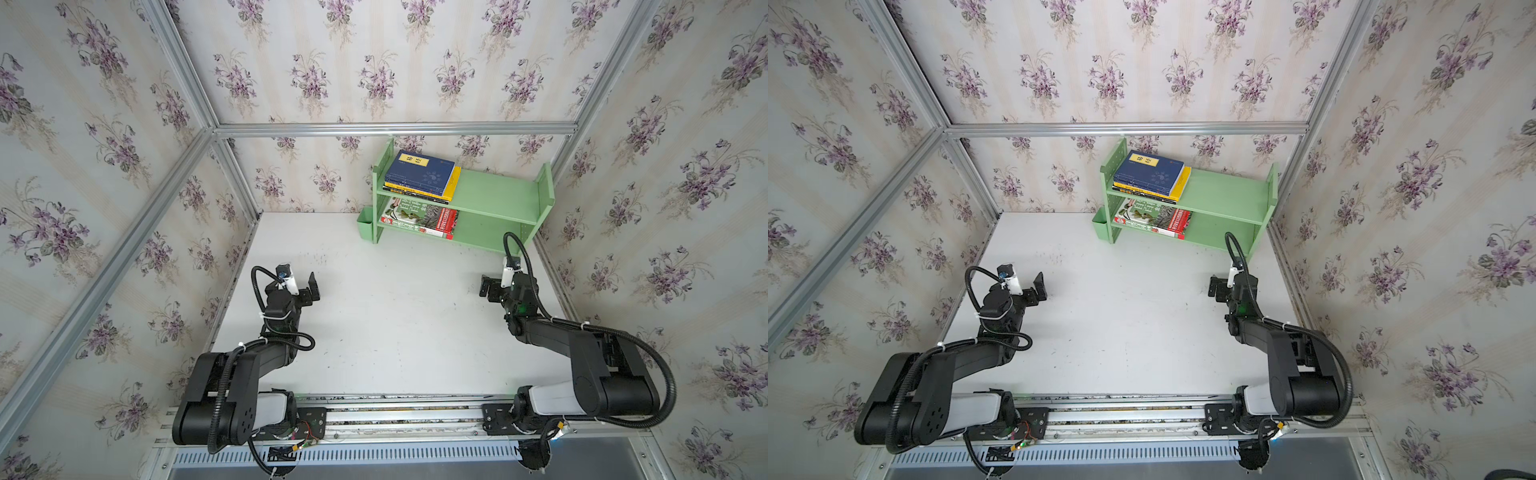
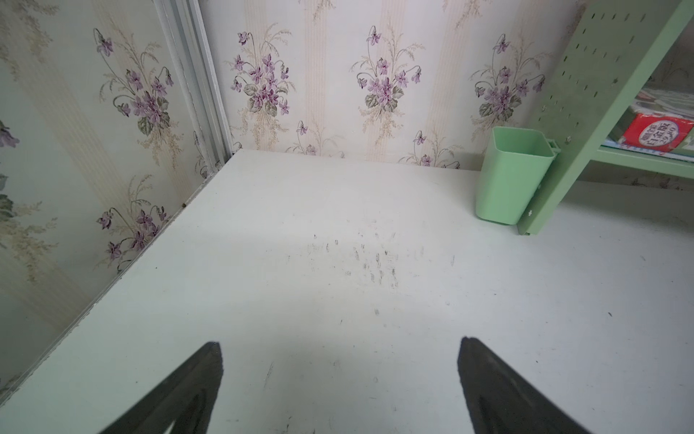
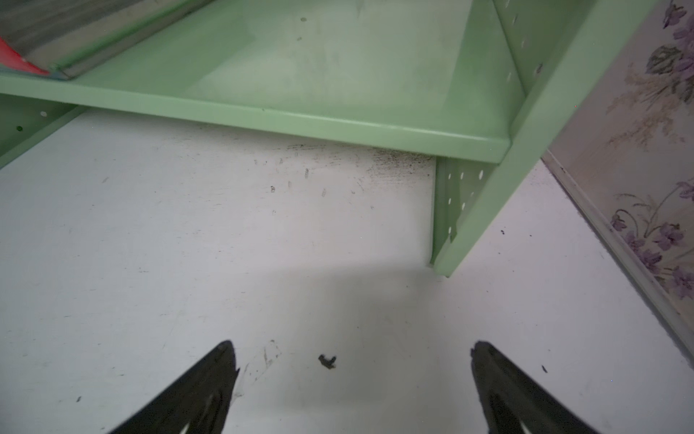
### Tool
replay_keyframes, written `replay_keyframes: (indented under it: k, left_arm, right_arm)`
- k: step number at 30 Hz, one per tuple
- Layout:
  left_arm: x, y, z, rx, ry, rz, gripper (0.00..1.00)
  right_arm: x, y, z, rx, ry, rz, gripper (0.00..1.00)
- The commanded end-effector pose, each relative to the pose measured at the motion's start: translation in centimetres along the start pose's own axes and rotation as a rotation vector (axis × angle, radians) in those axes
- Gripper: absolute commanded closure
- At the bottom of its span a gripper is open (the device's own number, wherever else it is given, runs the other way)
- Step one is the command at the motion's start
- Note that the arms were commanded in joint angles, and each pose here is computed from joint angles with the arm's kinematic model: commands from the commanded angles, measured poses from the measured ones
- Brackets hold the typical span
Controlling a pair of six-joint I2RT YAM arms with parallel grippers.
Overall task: Stacking books/files
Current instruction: Reset both arms
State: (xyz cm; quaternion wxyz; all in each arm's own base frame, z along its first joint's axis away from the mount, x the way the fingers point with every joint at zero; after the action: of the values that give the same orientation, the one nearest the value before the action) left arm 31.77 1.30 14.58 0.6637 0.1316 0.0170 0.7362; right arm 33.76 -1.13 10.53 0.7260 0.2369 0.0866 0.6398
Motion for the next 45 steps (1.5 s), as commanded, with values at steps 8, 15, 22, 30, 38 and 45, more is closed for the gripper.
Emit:
replay_keyframes:
  k: [8,15,22,30,38,45]
  left_arm:
    - [-0.13,-0.02,0.55,-0.021,-0.022,-0.006,0.00]
    - [-0.15,-0.23,0.64,-0.018,-0.023,-0.008,0.00]
    - [-0.13,-0.27,0.60,-0.015,-0.023,-0.006,0.00]
    - [-0.11,-0.11,0.68,-0.022,-0.025,-0.005,0.00]
    - [-0.18,-0.13,0.69,-0.022,-0.027,-0.006,0.00]
    - [-0.31,-0.21,0.70,-0.016,-0.035,-0.005,0.00]
  right_arm:
    - [1.17,-0.67,0.76,-0.119,0.046,0.093,0.00]
    - [1.18,-0.78,0.80,-0.120,0.048,0.090,0.00]
    - [1.17,-0.78,0.86,-0.122,0.049,0.088,0.00]
    - [1.25,-0.54,0.81,-0.131,0.052,0.092,0.00]
    - [1.26,-0.54,0.81,-0.131,0.052,0.092,0.00]
    - [1.25,-0.55,0.86,-0.132,0.052,0.091,0.00]
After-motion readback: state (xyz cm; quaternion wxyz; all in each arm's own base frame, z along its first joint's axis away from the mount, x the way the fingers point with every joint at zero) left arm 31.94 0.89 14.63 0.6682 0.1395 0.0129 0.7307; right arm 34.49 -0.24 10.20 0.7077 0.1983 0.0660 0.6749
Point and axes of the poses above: each gripper's point midway between its finger pads, its own y axis back along the fingers, its own x axis along the line the jaws close on, z = x × y, the point moved 5 cm from there along y, back along the fingers, and after that the axes turned 11 degrees about -y, right-handed, at the moved point
